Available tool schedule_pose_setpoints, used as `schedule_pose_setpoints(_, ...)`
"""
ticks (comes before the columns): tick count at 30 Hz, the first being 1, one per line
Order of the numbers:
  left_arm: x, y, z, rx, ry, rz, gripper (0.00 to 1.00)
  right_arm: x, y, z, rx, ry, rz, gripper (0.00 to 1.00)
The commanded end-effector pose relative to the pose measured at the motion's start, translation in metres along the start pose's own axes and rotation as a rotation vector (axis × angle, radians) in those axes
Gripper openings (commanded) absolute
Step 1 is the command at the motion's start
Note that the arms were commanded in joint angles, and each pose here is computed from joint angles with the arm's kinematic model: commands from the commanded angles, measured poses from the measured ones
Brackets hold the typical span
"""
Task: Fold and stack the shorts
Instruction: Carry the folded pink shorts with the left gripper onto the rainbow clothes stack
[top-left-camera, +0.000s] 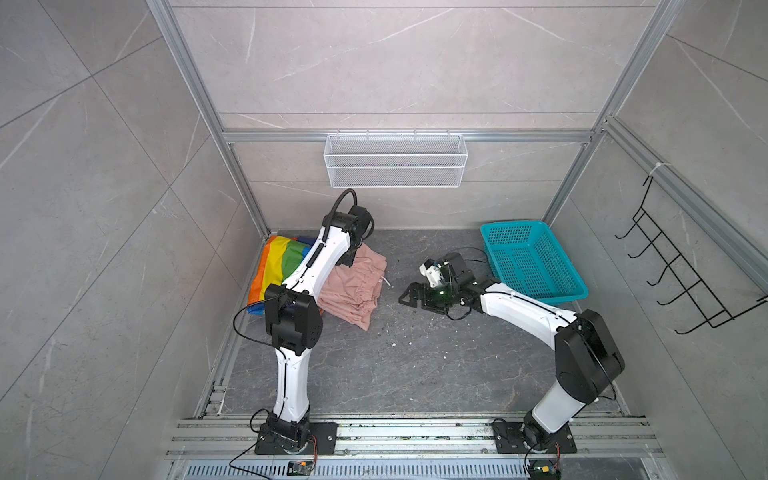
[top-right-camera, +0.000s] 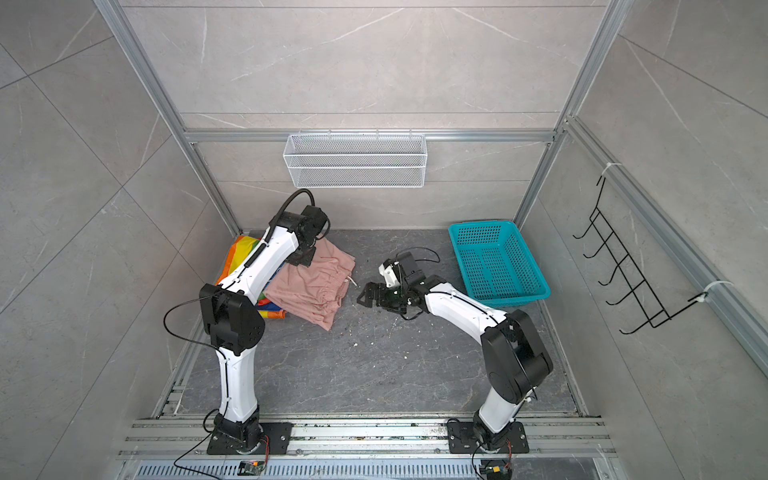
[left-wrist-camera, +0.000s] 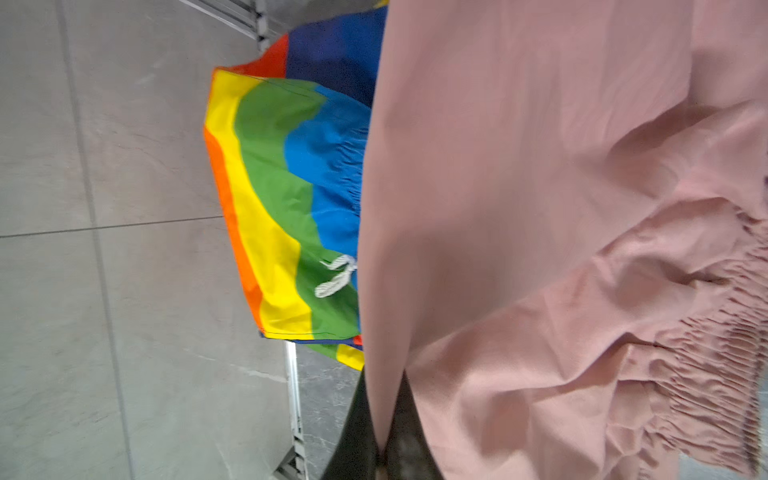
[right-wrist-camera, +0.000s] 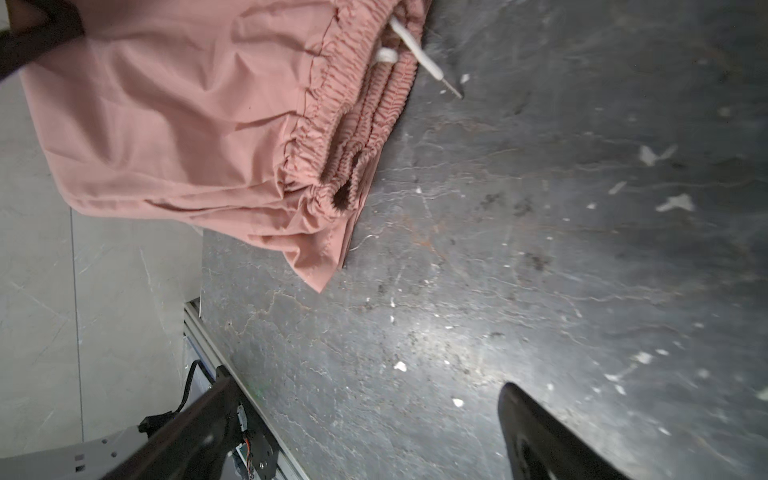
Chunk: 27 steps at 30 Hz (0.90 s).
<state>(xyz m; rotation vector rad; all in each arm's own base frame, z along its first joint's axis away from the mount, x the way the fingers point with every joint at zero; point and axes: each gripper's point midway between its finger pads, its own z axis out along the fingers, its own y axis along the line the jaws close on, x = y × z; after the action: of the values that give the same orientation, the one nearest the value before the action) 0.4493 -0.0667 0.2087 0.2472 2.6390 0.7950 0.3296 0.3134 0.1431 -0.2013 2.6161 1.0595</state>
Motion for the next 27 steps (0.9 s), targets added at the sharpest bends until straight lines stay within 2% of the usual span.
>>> schedule_pose_setpoints(1, -0.001, 0.054, -0.032, -0.175, -0.047, 0.053, 0.00, -0.006, 0.013, 0.011, -0.009, -0.006, -0.010, 0.99)
schedule_pose_setpoints(7, -0.008, 0.077, -0.035, -0.270, -0.093, 0.083, 0.00, -0.001, 0.021, 0.021, -0.025, 0.005, -0.017, 0.99)
schedule_pose_setpoints(14, -0.020, 0.100, -0.035, -0.289, -0.146, 0.069, 0.00, 0.005, 0.017, 0.023, -0.026, 0.013, -0.016, 0.99)
schedule_pose_setpoints(23, -0.025, 0.110, -0.064, -0.120, -0.294, -0.033, 0.00, 0.001, 0.020, 0.029, -0.047, 0.018, -0.016, 0.99)
schedule_pose_setpoints(27, -0.017, 0.122, -0.059, -0.076, -0.300, -0.083, 0.00, -0.001, 0.022, 0.030, -0.051, 0.020, -0.015, 0.99)
